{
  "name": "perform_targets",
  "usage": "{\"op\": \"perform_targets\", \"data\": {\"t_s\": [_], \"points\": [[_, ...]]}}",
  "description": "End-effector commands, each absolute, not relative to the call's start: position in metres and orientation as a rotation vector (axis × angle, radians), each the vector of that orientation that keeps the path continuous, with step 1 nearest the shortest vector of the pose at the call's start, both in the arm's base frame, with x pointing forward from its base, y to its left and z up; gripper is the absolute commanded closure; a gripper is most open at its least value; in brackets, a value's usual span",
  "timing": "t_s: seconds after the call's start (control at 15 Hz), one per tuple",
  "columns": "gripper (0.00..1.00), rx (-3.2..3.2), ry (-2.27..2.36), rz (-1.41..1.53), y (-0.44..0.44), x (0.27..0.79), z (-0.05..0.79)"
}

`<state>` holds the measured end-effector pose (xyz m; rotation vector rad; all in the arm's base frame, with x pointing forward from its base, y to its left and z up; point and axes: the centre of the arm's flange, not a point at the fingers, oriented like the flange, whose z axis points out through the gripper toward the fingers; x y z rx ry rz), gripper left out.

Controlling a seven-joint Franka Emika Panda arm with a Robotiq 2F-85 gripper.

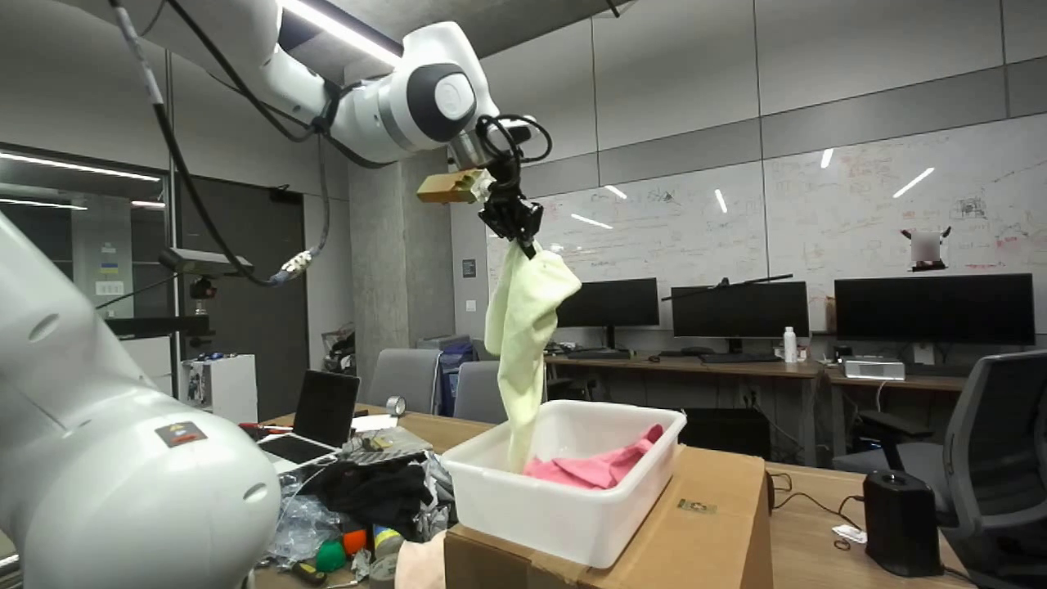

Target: Pick up the clothes from the box and put them on the table

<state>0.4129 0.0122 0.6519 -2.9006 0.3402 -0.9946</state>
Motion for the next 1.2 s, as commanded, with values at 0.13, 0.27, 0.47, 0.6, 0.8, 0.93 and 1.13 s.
{"op": "perform_targets", "data": {"t_s": [0.13,0.27,0.47,0.6,0.8,0.93,1.13], "points": [[0.89,-2.902,-0.075,-1.026,0.094,0.401,0.669],[0.89,-2.919,-0.232,-0.981,0.131,0.403,0.658],[0.9,-2.943,-0.441,-0.885,0.177,0.407,0.634],[0.9,-2.949,-0.555,-0.815,0.199,0.41,0.619],[0.9,-2.956,-0.729,-0.705,0.232,0.412,0.594],[0.89,-2.974,-0.834,-0.629,0.252,0.414,0.572],[0.92,-2.997,-0.931,-0.524,0.27,0.417,0.55]]}}
